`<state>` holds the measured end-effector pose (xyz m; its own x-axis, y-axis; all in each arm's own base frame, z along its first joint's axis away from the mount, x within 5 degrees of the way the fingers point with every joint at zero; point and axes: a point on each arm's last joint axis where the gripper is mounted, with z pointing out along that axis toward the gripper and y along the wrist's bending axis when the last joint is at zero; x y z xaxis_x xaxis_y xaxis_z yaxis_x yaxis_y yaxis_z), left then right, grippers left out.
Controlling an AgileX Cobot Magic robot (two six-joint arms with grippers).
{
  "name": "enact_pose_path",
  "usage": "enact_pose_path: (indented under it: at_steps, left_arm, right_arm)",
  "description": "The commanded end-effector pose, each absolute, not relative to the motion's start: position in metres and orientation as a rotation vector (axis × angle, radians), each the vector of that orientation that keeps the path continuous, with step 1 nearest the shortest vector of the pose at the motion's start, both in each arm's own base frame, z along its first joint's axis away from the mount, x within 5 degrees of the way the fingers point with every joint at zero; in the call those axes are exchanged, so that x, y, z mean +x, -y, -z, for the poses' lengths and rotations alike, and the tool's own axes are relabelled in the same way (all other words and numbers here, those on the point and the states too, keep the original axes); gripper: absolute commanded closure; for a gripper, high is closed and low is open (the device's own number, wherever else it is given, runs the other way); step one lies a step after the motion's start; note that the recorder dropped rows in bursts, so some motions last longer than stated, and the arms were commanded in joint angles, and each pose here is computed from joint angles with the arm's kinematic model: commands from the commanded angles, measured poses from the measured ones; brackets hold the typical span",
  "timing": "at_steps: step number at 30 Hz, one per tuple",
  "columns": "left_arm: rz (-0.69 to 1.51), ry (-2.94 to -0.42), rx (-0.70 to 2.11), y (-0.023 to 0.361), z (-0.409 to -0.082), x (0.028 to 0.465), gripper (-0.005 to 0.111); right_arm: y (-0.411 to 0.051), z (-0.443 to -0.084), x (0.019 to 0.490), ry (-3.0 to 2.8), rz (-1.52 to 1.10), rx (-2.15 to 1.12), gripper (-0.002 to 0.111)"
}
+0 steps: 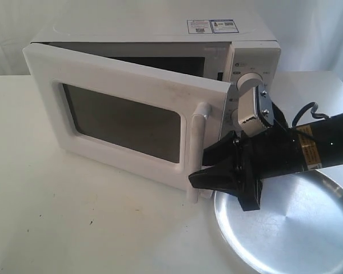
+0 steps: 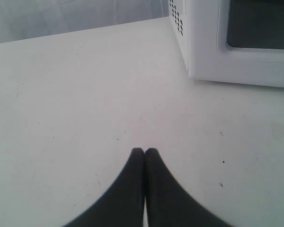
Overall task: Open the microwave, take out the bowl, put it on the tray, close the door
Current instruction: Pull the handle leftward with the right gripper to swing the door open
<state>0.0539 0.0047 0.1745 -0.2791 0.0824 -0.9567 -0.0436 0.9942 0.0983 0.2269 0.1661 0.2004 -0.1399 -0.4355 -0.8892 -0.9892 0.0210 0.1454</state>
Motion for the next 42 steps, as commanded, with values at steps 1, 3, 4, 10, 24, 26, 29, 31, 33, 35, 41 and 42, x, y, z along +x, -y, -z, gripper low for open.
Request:
enact_pose_path:
  at_steps: [1,3,4,10,24,26,29,31,33,35,41,42]
  left_arm:
    - [-0.113,-1.851,0.021,-0.005,-0.174,0.054,0.107]
    - [-0.113,-1.851,0.021,-0.005,-0.174,0.054,0.107]
    - [-0.113,-1.851,0.021,-0.005,-0.174,0.054,0.107]
    - [-0.113,-1.851,0.021,-0.005,-0.174,0.054,0.107]
    - [-0.113,-1.851,0.021,-0.005,-0.174,0.054,0.107]
    - [-0.113,-1.851,0.021,-0.005,-0.174,0.054,0.107]
    - [-0.113,-1.851,0.021,-0.005,-0.174,0.054,0.107]
    - [-0.113,-1.851,0.021,-0.005,-0.174,0.054,0.107]
    - [-0.113,-1.851,0.021,-0.005,-0.174,0.054,0.107]
    - [-0.113,-1.851,0.021,-0.005,-0.174,0.054,0.107]
    - [-0.113,-1.851,0.021,-0.005,-0.174,0.054,0.107]
    - [-0.113,-1.851,0.021,-0.005,-0.174,0.054,0.107]
  right_arm:
    - [-0.170,-0.209,0.208,-1.558,-1.286,-1.541,0.050]
    - [-0.170,-0.209,0.208,-1.558,-1.286,-1.541,0.051]
    - [-0.170,-0.209,0.208,-1.558,-1.286,-1.541,0.052]
    - [-0.170,-0.209,0.208,-1.620,-1.322,-1.501,0.062]
    - [-0.160,-0.215,0.204,-1.716,-1.115,-1.435,0.070]
    - [-0.156,-0.216,0.195,-1.735,-1.126,-1.420,0.070]
    - [-0.150,-0.216,0.179,-1.762,-1.142,-1.397,0.070]
    - [-0.145,-0.217,0.169,-1.768,-1.102,-1.390,0.070]
    - [-0.139,-0.220,0.164,-1.774,-0.998,-1.366,0.071]
    - [-0.132,-0.224,0.161,-1.783,-0.873,-1.326,0.075]
    - [-0.107,-0.239,0.181,-1.938,-0.485,-0.915,0.108]
    - [-0.106,-0.240,0.185,-1.953,-0.486,-0.831,0.108]
